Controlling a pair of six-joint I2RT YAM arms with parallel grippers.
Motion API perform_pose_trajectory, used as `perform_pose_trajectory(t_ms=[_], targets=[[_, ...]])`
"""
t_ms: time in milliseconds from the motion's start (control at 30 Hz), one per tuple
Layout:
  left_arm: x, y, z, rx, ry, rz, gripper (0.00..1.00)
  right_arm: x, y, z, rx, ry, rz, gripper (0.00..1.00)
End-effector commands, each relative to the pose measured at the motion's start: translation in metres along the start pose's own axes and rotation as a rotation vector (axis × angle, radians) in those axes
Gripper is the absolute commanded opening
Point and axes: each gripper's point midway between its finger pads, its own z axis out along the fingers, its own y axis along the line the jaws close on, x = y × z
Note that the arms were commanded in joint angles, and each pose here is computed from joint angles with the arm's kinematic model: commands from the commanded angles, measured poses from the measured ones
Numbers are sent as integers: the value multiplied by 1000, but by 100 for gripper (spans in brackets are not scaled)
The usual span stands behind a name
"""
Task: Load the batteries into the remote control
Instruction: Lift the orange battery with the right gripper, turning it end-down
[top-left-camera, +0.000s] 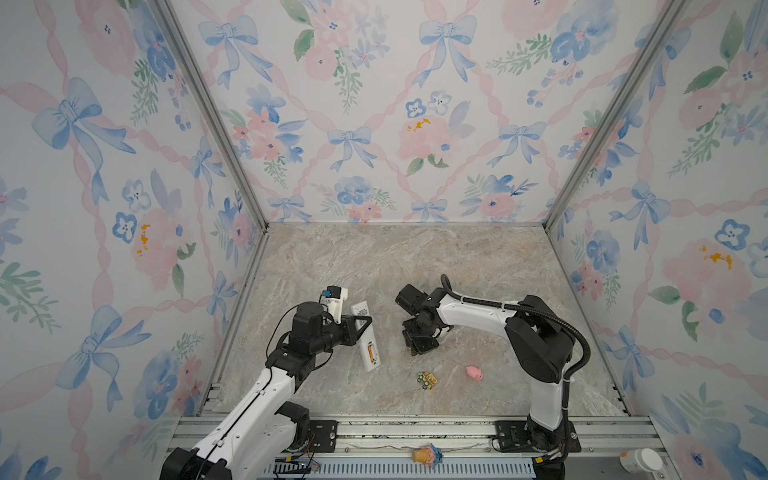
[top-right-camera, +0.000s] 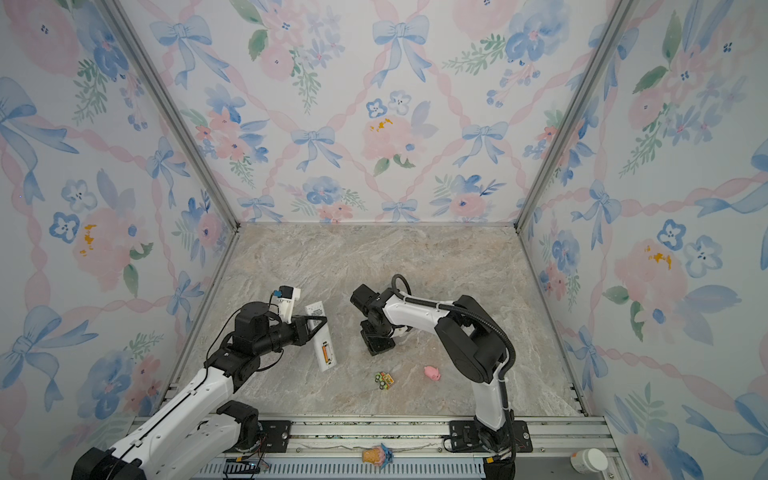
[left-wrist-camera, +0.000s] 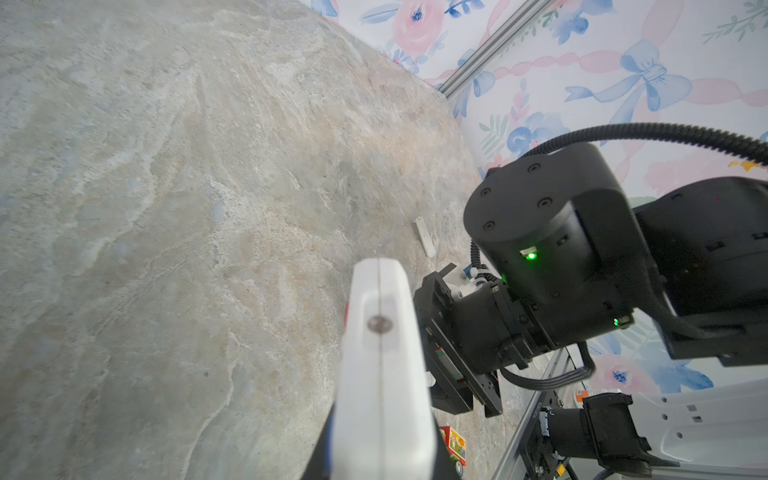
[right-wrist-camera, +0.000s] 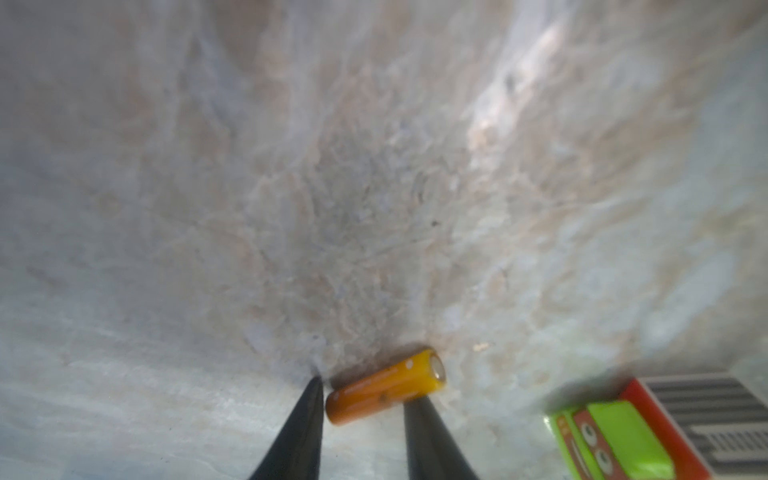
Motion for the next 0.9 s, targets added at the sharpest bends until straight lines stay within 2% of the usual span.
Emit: perform_pose_trajectory(t_ms=[0,167,667,767,867], targets=[[-10,-6,-3,9,-29,30,0,-22,-12,12,100,-66,-65,33],[-10,-5,-3,9,-33,23,0,-25,-11,15,137,-54,-133,30],[-13,-2,-2,7,-44,7,0,-32,-15,16,136,-42,-164,23],[-13,-2,-2,9,-44,5,0,-33,-12,18,141,-34,-213,23],[-13,-3,-2,12,-39,5,0,-31,-8,21,162,-8,-314,22]])
